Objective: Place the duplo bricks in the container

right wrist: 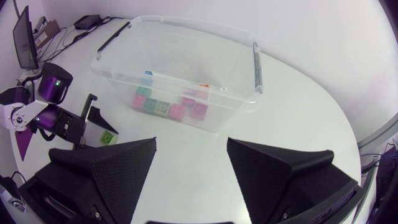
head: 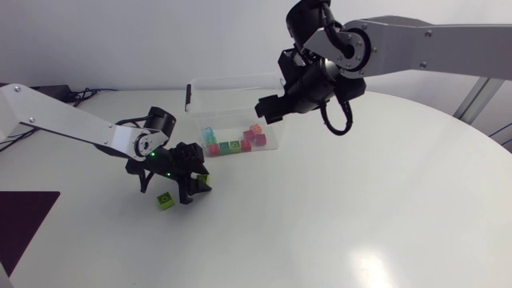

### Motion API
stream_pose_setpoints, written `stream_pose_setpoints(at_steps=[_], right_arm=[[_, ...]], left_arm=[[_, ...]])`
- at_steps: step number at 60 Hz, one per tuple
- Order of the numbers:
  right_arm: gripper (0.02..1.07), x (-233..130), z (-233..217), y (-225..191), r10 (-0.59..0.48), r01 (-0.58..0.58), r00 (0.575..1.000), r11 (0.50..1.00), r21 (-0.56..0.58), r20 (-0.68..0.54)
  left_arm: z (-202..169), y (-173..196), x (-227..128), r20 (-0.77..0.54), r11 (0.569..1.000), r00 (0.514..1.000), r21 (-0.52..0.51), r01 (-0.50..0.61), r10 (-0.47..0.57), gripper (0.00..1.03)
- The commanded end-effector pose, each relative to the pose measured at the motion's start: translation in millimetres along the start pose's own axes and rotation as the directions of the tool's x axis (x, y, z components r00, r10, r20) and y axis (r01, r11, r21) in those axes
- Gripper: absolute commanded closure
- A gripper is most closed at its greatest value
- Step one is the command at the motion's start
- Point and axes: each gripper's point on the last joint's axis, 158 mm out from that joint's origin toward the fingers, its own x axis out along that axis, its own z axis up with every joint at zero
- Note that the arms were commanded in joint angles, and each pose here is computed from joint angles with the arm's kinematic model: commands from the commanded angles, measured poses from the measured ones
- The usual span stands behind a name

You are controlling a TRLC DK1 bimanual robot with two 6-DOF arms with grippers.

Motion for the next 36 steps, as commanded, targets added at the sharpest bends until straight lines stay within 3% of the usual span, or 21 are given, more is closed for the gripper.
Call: stream_pose_setpoints(at_steps=[1, 20, 29, 36], right_arm=[[0.24, -8, -3, 4, 0.009, -0.009, 1.0, 1.0, -0.028, 0.014], [0.24, -4, -15, 6, 0.019, -0.019, 1.0, 0.999, -0.032, 0.0], [0.24, -4, -19, 8, 0.023, -0.023, 1.0, 0.999, -0.045, -0.008], [0.24, -2, -27, 12, 0.031, -0.032, 0.999, 0.997, -0.065, -0.025]], left_arm=[[1, -2, -5, -0.012, 1.0, 1.0, 0.02, 0.02, -0.02, 0.8], [13, 7, -38, 0.001, 0.999, 1.0, 0.033, -0.022, 0.022, 0.81], [45, 26, -75, 0.046, 0.994, 0.994, 0.049, -0.101, 0.099, 0.81], [91, 56, -117, 0.105, 0.981, 0.978, 0.059, -0.184, 0.177, 0.81]])
